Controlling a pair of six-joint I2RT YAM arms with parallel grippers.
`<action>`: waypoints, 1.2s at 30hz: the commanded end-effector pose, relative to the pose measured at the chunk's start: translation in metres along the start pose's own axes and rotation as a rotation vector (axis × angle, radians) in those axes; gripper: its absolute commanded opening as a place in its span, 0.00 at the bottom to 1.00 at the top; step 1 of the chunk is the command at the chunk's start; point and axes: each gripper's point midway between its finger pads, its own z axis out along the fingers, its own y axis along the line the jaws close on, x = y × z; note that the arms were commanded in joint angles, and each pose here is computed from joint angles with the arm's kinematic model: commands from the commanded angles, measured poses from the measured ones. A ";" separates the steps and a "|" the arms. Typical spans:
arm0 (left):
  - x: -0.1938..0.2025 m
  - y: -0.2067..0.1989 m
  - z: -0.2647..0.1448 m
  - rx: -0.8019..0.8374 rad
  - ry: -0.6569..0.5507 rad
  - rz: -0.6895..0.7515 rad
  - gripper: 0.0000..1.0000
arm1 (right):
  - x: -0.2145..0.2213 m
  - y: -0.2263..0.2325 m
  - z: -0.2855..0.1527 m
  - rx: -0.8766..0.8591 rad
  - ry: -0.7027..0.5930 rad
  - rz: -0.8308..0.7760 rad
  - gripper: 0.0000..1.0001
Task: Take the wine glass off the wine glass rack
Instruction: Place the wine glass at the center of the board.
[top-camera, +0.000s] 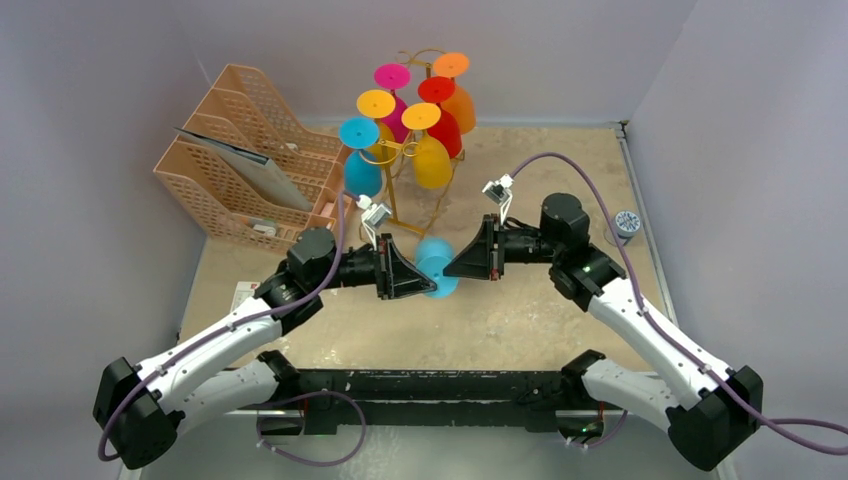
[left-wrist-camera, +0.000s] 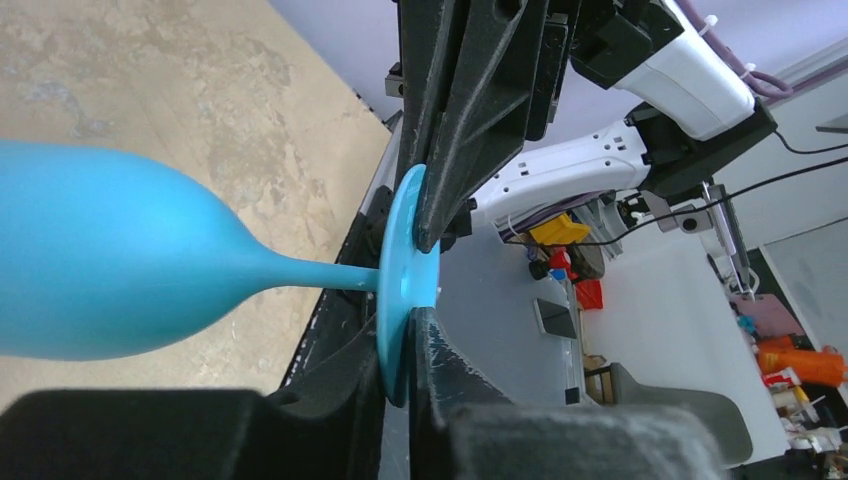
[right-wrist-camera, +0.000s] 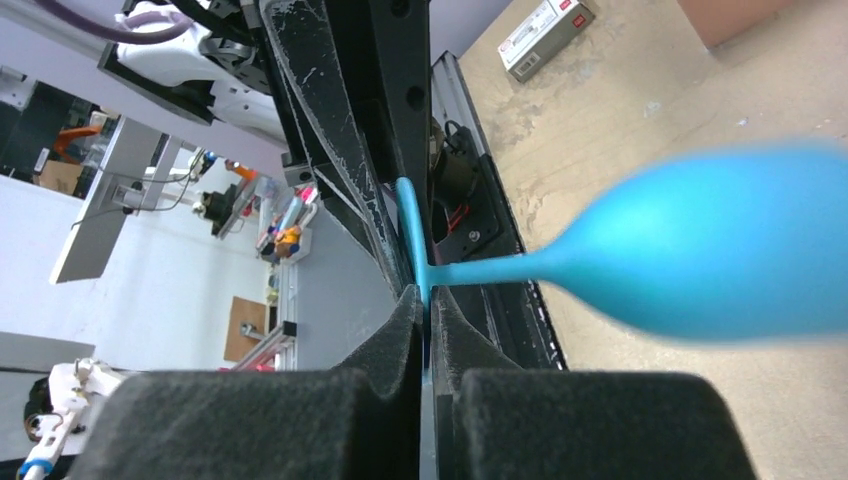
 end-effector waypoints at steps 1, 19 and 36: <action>-0.017 -0.015 -0.002 0.030 -0.055 0.063 0.18 | -0.007 0.036 -0.007 -0.117 -0.021 -0.092 0.00; -0.001 -0.013 0.003 0.052 -0.032 -0.012 0.40 | -0.012 0.027 -0.011 -0.046 -0.110 -0.151 0.00; -0.009 -0.029 0.004 0.086 -0.090 -0.015 0.22 | -0.009 0.006 -0.011 0.053 -0.110 -0.141 0.00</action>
